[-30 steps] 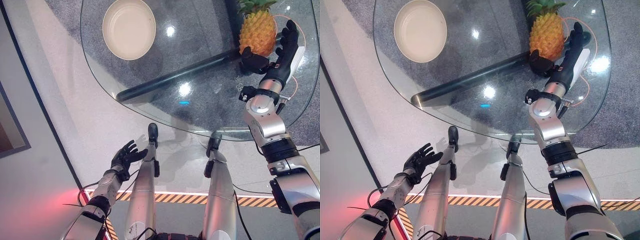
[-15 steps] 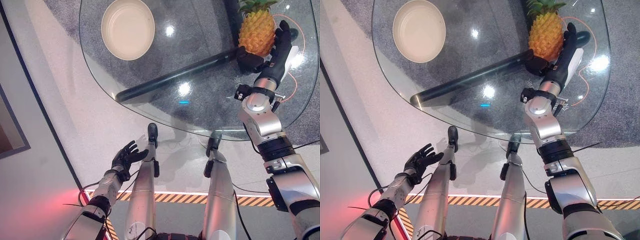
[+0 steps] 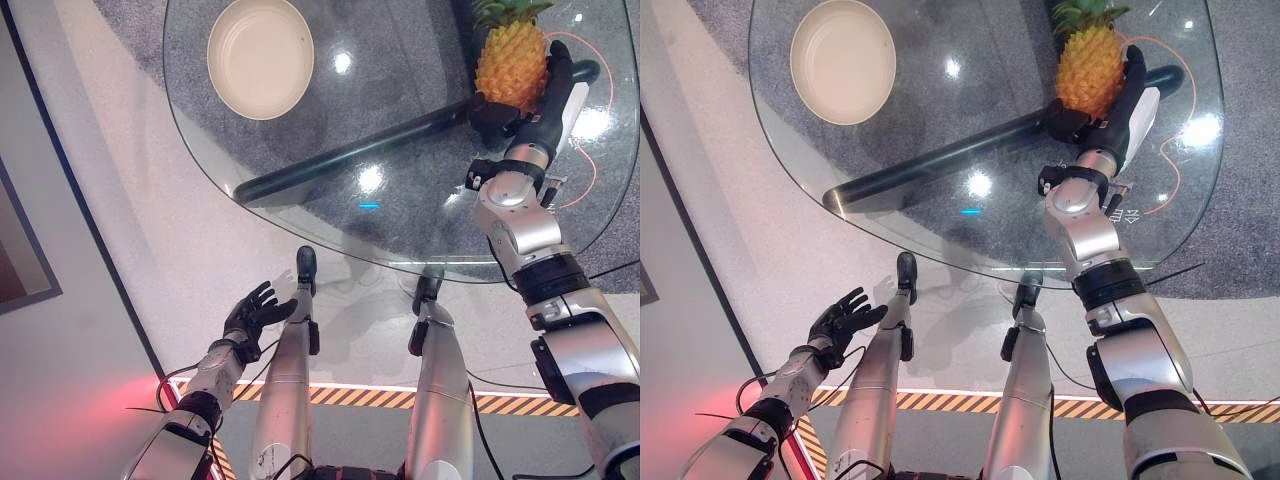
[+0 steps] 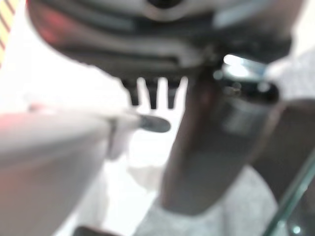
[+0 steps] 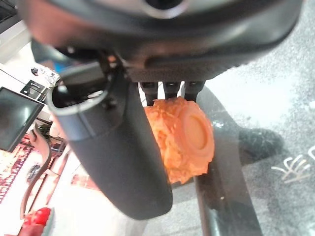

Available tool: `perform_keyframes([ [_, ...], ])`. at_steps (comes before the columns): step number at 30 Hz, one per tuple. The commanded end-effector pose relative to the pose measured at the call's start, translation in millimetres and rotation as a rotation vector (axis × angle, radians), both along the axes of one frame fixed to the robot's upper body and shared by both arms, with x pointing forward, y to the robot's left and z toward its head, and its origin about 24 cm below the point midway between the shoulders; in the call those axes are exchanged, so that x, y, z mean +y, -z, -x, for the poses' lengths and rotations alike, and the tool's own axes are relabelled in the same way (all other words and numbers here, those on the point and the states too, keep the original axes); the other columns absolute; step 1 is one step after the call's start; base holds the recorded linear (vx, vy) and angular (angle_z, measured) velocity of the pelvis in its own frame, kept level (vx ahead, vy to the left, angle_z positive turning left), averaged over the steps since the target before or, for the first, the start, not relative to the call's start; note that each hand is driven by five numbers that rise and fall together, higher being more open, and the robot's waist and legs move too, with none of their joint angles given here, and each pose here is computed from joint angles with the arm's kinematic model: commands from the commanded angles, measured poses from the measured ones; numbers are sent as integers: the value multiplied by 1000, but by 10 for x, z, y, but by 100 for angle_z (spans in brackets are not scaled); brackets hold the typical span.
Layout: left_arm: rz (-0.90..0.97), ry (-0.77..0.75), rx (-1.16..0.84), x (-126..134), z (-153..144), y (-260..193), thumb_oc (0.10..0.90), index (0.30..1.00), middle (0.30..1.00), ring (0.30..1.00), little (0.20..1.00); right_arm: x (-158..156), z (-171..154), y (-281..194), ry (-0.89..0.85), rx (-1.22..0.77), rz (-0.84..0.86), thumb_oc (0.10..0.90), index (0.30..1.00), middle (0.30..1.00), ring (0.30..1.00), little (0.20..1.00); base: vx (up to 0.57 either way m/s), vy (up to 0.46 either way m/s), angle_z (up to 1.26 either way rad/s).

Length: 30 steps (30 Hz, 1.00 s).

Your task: Pick up the fruit to the plate

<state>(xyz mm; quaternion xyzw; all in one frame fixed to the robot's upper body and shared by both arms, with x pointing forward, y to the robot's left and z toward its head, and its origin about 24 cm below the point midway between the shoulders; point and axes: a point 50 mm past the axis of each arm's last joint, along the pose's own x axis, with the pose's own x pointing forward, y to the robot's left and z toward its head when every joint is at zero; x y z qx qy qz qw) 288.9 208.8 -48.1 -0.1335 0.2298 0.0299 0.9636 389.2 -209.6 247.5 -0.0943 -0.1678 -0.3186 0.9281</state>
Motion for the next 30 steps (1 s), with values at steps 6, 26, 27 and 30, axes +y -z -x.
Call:
perform_keyframes([
  [6, -46, 45, 43, 5, 124, 111, 800, 900, 900, 900, 900, -97, 21, -395, 41, -85, 14, 413, 568, 568, 568, 513, -1, -1, 1],
  [26, 23, -78, -7, 124, 65, 20, 800, 900, 900, 900, 900, -180, -28, -324, 24, -41, -19, 100, 300, 300, 300, 200, 0, 0, 0],
  [27, 48, -117, -20, 154, 51, -2, 800, 900, 900, 900, 900, -173, -26, -323, 23, -47, -14, 100, 300, 300, 300, 200, 0, 0, 0],
  [30, 138, -265, -77, 256, -7, -102, 800, 900, 900, 900, 900, -146, -8, -327, 27, -67, 10, 100, 300, 300, 300, 200, 0, 0, 0],
])
